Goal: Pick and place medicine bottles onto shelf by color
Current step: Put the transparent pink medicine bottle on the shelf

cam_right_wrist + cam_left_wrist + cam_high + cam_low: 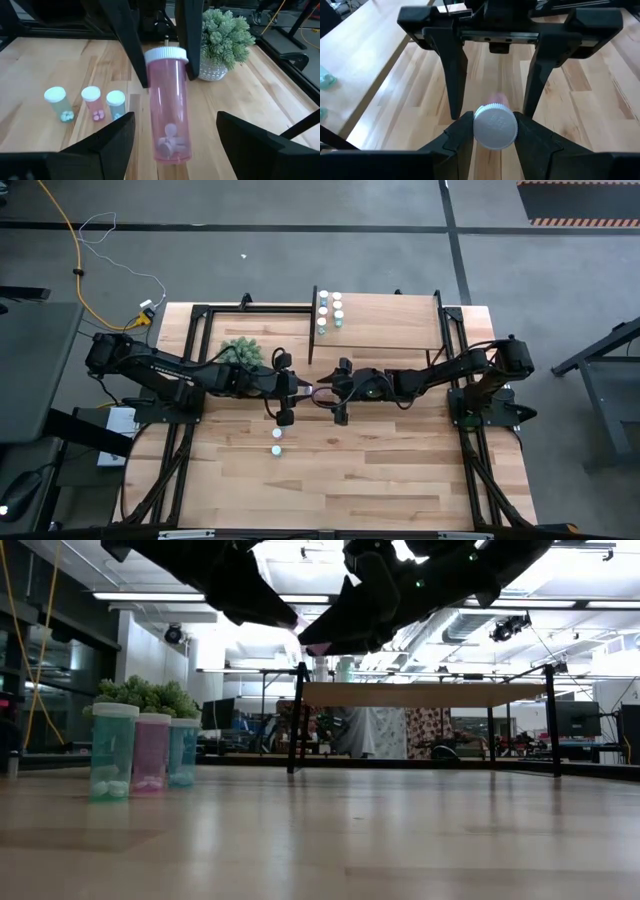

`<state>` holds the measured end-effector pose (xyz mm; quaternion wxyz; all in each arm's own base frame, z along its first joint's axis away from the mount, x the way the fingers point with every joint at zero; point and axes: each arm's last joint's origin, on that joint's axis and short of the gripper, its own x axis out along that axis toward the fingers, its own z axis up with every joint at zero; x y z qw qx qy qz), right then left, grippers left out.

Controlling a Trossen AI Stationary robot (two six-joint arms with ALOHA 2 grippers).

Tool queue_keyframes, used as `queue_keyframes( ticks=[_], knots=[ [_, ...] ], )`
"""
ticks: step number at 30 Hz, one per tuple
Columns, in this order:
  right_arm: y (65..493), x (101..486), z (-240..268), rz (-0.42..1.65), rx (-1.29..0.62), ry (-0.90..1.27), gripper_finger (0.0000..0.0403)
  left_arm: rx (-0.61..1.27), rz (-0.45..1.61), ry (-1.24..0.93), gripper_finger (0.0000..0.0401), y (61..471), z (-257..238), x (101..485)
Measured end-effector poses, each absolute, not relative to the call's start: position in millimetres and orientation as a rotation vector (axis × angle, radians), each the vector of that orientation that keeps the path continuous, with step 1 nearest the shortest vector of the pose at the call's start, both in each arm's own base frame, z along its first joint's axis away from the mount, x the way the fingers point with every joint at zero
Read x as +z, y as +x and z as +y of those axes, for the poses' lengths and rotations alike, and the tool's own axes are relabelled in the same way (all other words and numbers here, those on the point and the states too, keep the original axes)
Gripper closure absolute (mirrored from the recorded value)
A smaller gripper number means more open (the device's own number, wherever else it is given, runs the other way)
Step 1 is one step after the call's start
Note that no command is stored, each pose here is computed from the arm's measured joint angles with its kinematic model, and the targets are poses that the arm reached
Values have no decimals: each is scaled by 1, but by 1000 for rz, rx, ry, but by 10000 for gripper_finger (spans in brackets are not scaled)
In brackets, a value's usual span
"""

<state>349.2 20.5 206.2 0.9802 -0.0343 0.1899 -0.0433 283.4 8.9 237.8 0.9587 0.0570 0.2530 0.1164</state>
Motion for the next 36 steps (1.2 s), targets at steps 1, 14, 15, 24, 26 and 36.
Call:
queue_keyframes(
  ticks=[1,14,15,24,26,36],
  knots=[
    [349,206,21,382,-87,-69,132,236,515,116,284,283,9,238],
    [350,208,22,356,-75,-64,198,234,506,115,284,286,9,236],
    [350,208,22,355,-75,-64,207,234,504,114,284,286,9,236],
    [350,208,22,354,-73,-63,279,237,505,115,284,286,9,236],
    [350,208,22,355,-73,-64,292,237,505,115,284,286,9,236],
    [350,208,22,355,-68,-65,315,236,506,115,284,286,9,236]
  ],
)
